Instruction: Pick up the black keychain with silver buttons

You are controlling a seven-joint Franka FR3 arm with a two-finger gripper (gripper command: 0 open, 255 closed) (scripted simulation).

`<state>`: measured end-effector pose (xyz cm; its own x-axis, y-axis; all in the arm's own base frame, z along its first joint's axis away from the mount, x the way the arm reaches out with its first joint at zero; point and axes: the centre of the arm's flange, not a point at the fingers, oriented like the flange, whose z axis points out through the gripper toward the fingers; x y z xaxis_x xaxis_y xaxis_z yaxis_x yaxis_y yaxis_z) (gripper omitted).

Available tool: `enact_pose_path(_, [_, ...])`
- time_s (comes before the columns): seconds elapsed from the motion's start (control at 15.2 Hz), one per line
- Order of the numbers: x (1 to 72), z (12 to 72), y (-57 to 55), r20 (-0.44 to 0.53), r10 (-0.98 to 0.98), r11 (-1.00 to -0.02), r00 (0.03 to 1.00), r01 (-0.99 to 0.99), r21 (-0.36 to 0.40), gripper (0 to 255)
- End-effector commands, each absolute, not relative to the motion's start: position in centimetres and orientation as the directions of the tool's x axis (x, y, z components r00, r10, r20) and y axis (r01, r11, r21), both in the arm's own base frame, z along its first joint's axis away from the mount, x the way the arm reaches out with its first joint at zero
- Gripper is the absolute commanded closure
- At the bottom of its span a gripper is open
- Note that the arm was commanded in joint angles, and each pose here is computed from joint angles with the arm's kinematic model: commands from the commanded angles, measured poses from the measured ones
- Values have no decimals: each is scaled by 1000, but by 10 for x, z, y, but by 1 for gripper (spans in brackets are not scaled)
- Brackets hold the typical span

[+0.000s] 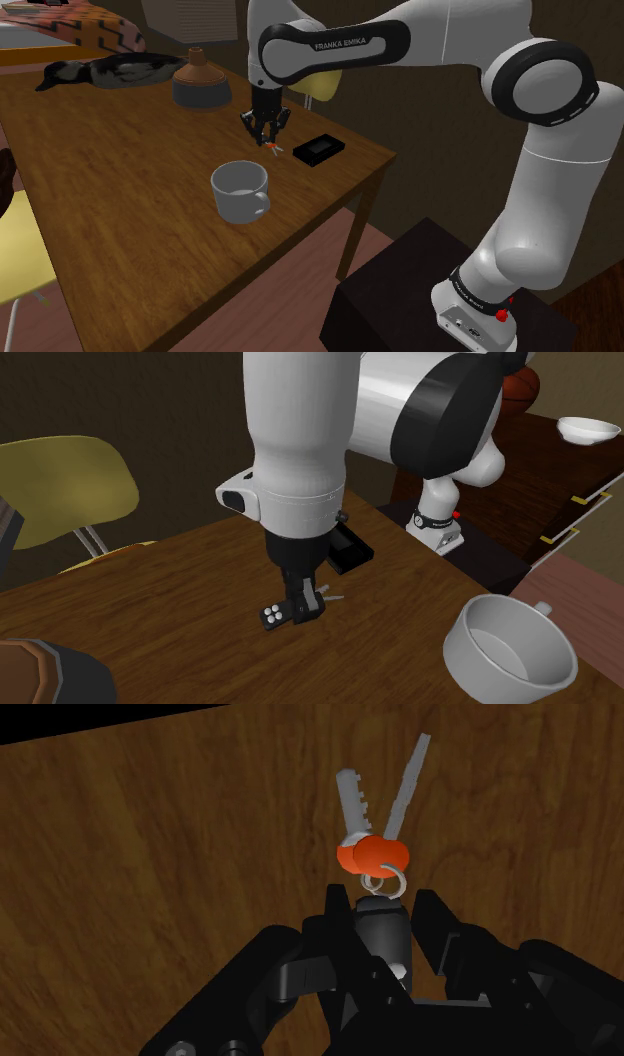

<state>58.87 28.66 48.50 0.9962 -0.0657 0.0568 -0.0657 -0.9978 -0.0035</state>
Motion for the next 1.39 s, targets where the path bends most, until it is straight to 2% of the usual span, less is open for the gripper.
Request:
enact_pose_path(0.0, [588, 480, 288, 49, -63, -998, 997, -63, -2, 255])
enact_pose_path(0.4, [589, 480, 288, 49, -63, -998, 997, -63, -2, 255])
enact_pose_path(1.32, [589, 554, 288, 49, -63, -998, 997, -63, -2, 255])
